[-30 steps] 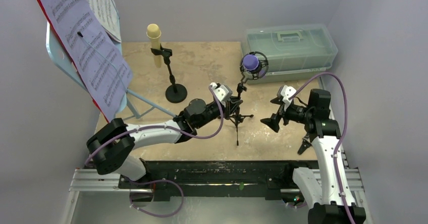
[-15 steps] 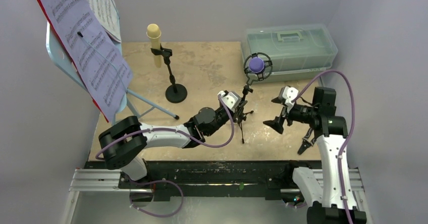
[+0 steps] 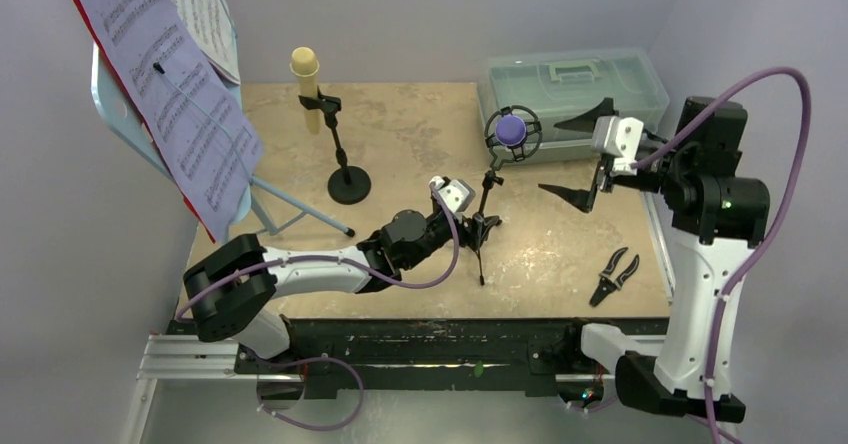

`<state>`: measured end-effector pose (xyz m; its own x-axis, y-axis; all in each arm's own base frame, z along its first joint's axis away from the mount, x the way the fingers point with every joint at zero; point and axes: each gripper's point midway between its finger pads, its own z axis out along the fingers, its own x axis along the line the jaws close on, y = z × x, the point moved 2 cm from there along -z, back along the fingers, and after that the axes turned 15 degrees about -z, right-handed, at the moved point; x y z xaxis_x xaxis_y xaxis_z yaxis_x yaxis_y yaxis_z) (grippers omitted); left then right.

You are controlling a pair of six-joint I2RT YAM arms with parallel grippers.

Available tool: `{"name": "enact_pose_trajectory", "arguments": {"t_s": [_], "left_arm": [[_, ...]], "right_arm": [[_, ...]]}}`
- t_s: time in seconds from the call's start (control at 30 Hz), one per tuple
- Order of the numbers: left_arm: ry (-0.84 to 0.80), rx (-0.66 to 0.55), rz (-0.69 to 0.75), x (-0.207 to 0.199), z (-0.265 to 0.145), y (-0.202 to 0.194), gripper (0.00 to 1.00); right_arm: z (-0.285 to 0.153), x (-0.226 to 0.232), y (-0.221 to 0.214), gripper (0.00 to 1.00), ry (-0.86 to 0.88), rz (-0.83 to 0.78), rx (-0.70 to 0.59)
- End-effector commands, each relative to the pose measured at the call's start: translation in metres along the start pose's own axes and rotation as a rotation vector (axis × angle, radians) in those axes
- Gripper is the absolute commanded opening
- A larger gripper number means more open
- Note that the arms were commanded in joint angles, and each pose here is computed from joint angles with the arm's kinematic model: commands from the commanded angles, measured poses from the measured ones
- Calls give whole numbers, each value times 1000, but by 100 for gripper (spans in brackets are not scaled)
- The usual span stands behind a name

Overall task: Pack up the instrument practice props
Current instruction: Pick up the microphone from the microphone stand.

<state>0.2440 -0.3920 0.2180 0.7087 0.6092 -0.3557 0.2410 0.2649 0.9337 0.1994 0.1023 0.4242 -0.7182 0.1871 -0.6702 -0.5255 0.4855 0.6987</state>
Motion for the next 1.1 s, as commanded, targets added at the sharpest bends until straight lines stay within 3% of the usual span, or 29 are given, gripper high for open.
{"name": "enact_pose_trajectory", "arguments": {"t_s": [0.0,0.2,0.6,0.8,1.07], "left_arm": [[-62,24,-49,-16,-12,17,73],[-102,93,-104,-18,-35,4,76],[-77,128,-174,-10,-59,-7,77],[-66,131,-172,-8,-59,-9,77],[-73,145,-179,-9,-60,-13,76]], "right_arm": [[5,-19,19,99,15,-33,-120],[27,-46,23,99,-10,-36,-191],[80,-52,-17,97,14,-60,-52],[89,-46,-33,85,32,-98,-1],[94,-46,-31,61,46,-140,4]]}}
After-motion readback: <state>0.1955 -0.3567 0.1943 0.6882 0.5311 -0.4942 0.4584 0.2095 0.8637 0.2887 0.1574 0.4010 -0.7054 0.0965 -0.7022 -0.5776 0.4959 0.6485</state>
